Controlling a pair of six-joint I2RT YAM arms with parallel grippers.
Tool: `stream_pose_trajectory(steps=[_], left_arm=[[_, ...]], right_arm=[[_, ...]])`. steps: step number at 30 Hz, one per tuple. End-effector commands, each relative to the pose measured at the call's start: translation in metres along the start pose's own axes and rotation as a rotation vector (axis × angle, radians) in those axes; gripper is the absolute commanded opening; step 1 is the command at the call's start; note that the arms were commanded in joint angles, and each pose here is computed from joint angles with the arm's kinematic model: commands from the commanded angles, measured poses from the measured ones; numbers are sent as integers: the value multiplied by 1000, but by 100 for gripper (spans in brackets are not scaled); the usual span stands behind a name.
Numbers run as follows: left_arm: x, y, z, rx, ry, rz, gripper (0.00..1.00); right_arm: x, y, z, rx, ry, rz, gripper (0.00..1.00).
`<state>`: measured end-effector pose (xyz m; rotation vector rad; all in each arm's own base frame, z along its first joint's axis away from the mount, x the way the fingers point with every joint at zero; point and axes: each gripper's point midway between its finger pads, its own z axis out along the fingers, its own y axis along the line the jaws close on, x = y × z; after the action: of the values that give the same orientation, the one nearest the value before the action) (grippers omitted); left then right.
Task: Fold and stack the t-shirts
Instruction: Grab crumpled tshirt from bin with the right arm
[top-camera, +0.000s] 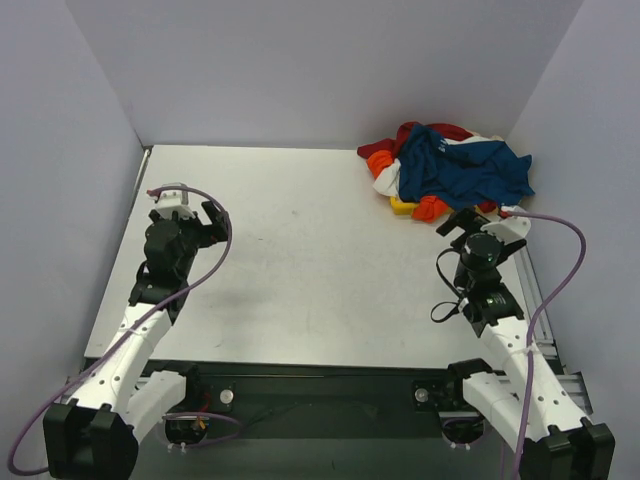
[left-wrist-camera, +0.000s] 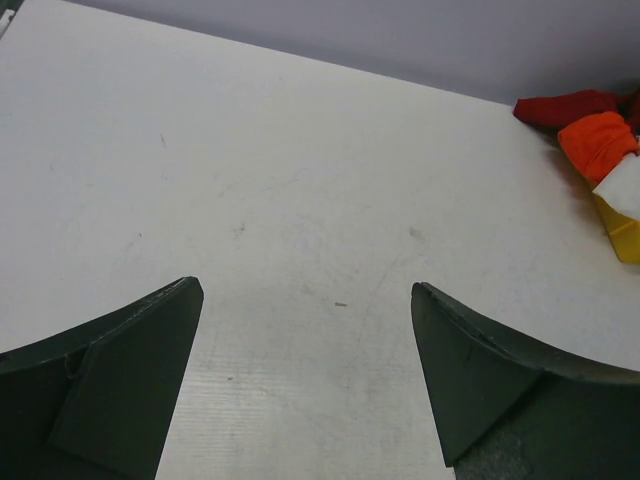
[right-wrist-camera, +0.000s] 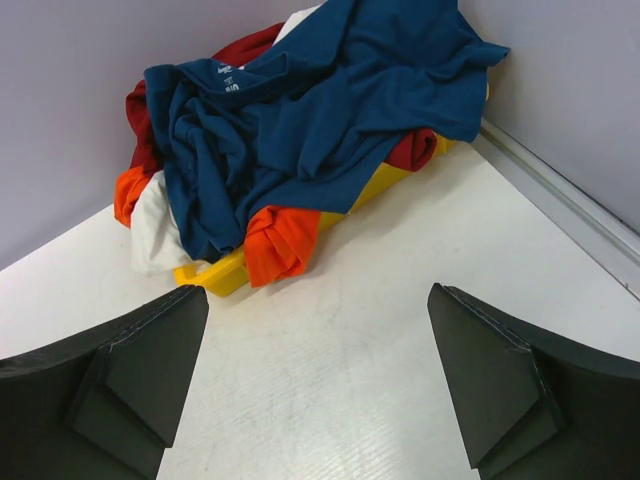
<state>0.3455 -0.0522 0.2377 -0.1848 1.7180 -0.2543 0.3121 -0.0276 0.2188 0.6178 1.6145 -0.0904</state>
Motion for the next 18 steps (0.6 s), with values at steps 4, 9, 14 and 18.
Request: stream_pose_trajectory(steps=[4, 9, 14, 18], left_arm=[[-17, -14, 13, 45, 0, -13, 97], [-6, -17, 20, 66, 48, -10, 97], [-9, -13, 14, 50, 13, -17, 97], [-14, -7, 6, 29, -25, -18, 97]], right_arm=[[-40, 6, 9, 39, -46, 18, 100], [-54, 16, 27, 6, -5, 37, 100], [-81, 33, 69, -24, 76, 84, 100], [-84, 49, 117, -40, 184, 74, 100]])
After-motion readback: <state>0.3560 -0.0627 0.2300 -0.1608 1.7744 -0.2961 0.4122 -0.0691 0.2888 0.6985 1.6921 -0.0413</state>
